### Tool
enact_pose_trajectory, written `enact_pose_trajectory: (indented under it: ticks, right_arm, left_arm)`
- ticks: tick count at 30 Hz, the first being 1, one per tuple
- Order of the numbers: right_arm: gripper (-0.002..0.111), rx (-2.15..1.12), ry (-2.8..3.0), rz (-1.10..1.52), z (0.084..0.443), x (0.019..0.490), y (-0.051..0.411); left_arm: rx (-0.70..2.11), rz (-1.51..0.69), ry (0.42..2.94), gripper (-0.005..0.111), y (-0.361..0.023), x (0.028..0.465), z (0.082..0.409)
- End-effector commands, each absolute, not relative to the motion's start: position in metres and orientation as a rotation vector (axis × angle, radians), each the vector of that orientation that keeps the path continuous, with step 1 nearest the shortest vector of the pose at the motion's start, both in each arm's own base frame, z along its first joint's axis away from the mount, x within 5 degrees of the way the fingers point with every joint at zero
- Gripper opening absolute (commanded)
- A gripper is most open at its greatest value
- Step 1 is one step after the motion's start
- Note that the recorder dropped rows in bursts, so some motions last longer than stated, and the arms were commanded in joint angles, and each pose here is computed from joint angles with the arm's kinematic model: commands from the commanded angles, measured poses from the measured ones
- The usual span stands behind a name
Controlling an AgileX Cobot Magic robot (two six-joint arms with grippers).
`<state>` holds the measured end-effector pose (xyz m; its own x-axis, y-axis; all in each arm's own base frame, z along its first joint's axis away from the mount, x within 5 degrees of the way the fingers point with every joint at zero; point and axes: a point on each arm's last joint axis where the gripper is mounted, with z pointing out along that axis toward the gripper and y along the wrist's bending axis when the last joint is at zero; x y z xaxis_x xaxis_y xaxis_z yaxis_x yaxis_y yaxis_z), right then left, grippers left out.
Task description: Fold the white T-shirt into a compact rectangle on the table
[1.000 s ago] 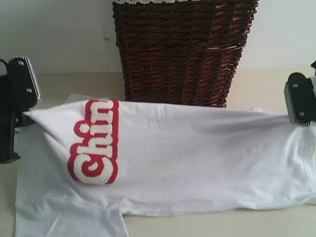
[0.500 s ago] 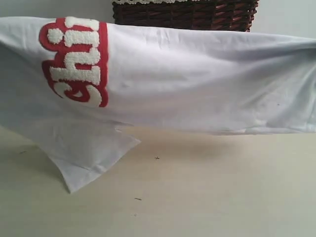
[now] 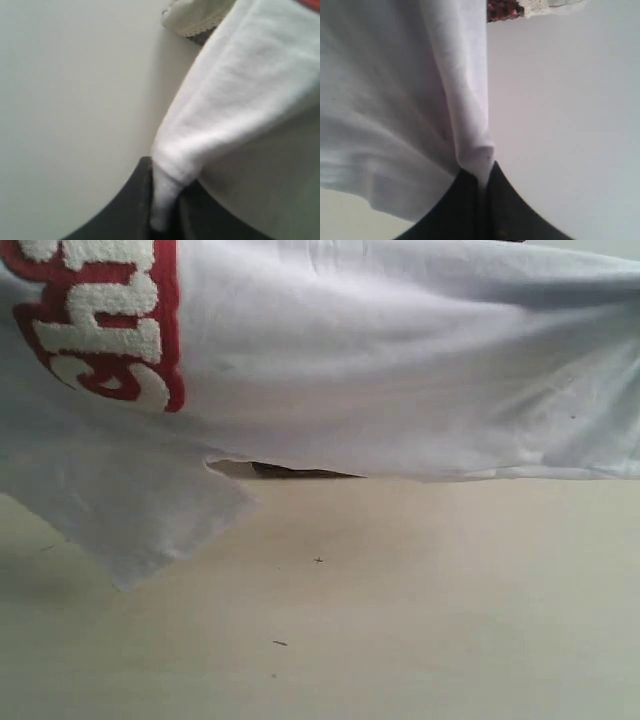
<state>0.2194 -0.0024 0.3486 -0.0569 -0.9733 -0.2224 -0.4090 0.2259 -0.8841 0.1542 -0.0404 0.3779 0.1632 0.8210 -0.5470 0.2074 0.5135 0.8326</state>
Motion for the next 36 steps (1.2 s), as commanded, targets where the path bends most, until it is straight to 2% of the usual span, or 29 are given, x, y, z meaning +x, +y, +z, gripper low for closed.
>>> enact_pose_trajectory:
  ticks: [1,6,10,13,17,22,29,36]
  right_arm:
    - [0.0,-1.286,1.6,-0.774,0.365,0.19,0.001]
    - [0.0,-1.272,1.589,-0.57,0.377,0.141,0.016]
    - [0.0,-1.222,1.502,-0.589,0.39,0.101,0.02]
    - [0.0,-1.25,1.577,-0.469,0.383,0.071,0.026]
    - [0.0,-1.279,1.739,-0.304,0.369,0.039,0.029]
    - [0.0,-1.268,1.763,-0.301,0.365,0.02,0.029]
    - [0.0,-1.18,1.754,-0.387,0.364,-0.001,0.025]
    - [0.0,-1.016,1.859,-0.461,0.362,-0.008,0.013]
  left_arm:
    - [0.902,0.578,1.271,0.0,-0.032,0.122,0.396]
    - [0.965,0.541,1.391,0.0,-0.022,0.085,0.386]
    - [0.88,0.48,1.321,0.0,-0.018,0.059,0.393]
    - [0.882,0.333,1.38,0.0,-0.02,0.043,0.386]
    - [1.086,0.173,1.511,0.0,-0.028,0.024,0.364]
    - [1.128,-0.037,1.508,0.0,-0.039,0.011,0.36]
    - [1.156,-0.018,1.394,0.0,-0.037,-0.009,0.362]
    - [1.131,-0.092,1.414,0.0,-0.034,-0.033,0.353]
